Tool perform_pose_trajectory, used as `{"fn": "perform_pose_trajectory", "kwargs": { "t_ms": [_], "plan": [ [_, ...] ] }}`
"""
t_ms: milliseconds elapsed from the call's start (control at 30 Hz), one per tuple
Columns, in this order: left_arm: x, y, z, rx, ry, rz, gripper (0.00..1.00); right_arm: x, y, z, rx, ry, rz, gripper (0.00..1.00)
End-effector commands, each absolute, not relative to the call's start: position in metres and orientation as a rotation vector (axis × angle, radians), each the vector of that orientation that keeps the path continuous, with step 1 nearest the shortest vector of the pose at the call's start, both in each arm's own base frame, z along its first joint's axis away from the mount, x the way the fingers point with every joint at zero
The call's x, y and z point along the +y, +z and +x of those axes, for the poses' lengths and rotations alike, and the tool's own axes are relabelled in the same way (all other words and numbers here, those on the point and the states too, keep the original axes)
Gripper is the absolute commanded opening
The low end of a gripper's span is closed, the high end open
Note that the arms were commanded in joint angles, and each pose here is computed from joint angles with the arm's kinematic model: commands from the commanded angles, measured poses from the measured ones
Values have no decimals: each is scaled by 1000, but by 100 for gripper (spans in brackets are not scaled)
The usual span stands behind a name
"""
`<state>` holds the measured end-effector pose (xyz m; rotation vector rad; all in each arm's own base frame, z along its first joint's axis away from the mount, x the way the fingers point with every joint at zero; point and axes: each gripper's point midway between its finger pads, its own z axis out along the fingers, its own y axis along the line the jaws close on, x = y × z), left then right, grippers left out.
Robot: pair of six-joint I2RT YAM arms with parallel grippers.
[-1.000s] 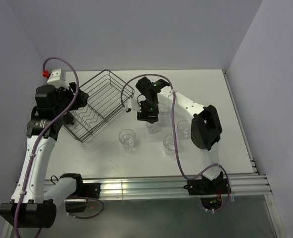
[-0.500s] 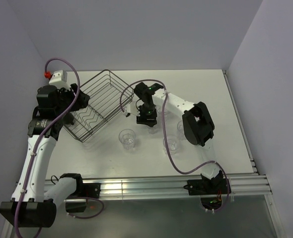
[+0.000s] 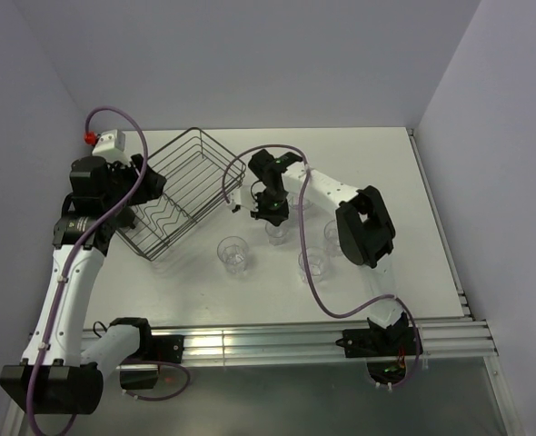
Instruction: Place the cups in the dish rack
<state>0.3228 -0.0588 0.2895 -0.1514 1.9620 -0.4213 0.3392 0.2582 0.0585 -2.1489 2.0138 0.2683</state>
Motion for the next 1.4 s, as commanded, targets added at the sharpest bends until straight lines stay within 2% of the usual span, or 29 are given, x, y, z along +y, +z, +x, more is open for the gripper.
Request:
{"fn": "perform_pose_trajectory", "kwargs": {
  "t_ms": [0,233,367,500,533,600,633,700,733,833,1033,1367],
  "plan": [
    [-63,300,326,1946,-460,-151,59,261,97,347,1943,272,-2050,0],
    [-74,311,319,1976,-567,-101,69,268,199,361,1811,320,-1769,0],
    [-87,320,312,1960,-766,-45,70,273,278,356,1620,384,-1569,0],
    [-128,346,282,1876,-1160,180,70,284,356,351,1365,460,-1342,0],
    [-133,353,276,1851,-1221,210,70,286,352,346,1387,515,-1283,0],
    [-142,362,263,1834,-1376,175,71,288,402,334,1209,523,-1180,0],
    [-145,378,259,1750,-1396,262,71,290,393,331,1227,567,-1134,0],
    [-150,387,247,1727,-1508,206,74,292,435,315,1067,554,-1049,0],
    [-151,399,244,1655,-1497,258,75,295,431,311,1067,570,-1021,0],
    [-153,404,236,1637,-1592,193,83,300,463,292,958,574,-941,0],
    [-158,409,228,1665,-1743,123,90,319,492,263,829,595,-906,0],
    [-173,430,192,1610,-1916,186,91,340,490,233,778,651,-949,0]
  ]
}}
